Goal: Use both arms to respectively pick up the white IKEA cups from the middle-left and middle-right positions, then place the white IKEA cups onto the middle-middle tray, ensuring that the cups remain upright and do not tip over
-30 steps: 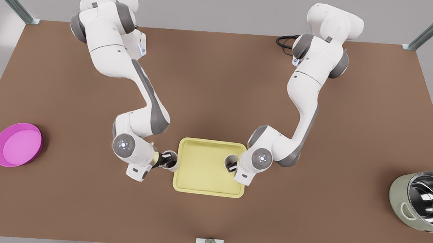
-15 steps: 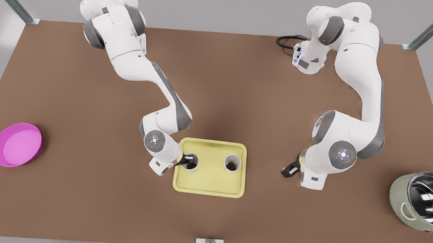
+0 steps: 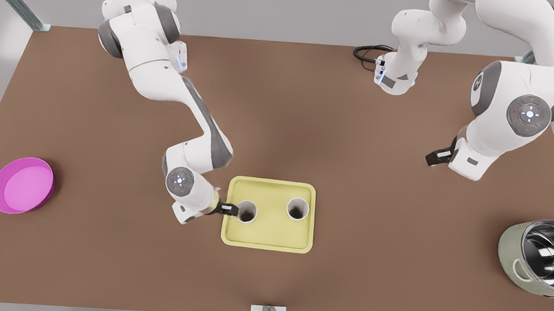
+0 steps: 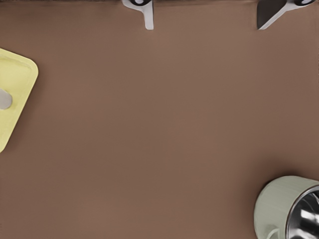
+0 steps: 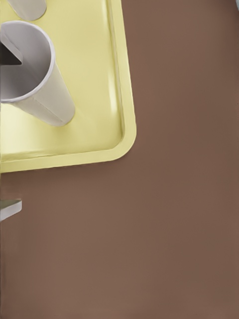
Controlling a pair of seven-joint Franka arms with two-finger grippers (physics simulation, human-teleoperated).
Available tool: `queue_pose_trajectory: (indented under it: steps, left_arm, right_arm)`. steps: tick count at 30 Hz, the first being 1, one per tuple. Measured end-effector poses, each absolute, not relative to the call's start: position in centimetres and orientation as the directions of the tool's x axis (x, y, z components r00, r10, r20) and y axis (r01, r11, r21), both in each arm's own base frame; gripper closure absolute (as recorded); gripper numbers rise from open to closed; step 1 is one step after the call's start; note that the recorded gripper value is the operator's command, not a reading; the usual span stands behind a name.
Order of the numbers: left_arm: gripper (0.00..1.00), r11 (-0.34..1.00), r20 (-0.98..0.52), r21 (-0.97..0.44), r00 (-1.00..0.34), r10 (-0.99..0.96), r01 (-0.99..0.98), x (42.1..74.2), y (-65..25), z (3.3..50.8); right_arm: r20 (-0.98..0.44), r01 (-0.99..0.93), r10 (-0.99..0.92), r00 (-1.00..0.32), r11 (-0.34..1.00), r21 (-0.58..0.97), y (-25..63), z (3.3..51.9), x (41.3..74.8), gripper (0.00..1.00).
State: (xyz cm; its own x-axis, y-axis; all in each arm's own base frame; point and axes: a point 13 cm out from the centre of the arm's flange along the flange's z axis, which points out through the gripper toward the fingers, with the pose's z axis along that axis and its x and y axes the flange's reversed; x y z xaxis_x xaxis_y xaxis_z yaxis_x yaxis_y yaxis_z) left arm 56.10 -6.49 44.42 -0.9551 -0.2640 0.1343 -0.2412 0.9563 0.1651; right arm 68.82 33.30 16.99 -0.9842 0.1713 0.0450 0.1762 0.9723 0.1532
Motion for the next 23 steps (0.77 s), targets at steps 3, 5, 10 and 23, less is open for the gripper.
queue_pose_trajectory:
  steps: [3,5,10,23]
  left_arm:
    - [0.0,0.968,0.192,0.133,-0.953,-0.234,-0.21,56.1,-5.3,43.1]
    - [0.0,0.971,0.231,0.111,-0.944,-0.234,-0.213,56.7,-3.5,41.1]
    - [0.0,0.988,0.253,0.071,-0.956,-0.148,-0.135,57.0,-4.3,40.0]
    - [0.0,0.999,0.253,0.031,-0.967,-0.018,-0.011,57.4,-4.7,39.7]
  right_arm:
    - [0.102,0.27,0.259,-0.961,0.955,0.12,21.5,15.7,71.5,0.0]
    - [0.13,0.302,0.289,-0.948,0.949,0.09,12.9,14.7,72.2,0.0]
    - [0.08,0.236,0.235,-0.969,0.972,0.006,3.1,27.2,69.4,0.0]
    - [0.044,0.14,0.141,-0.989,0.99,-0.026,-2.8,44.1,58.3,0.0]
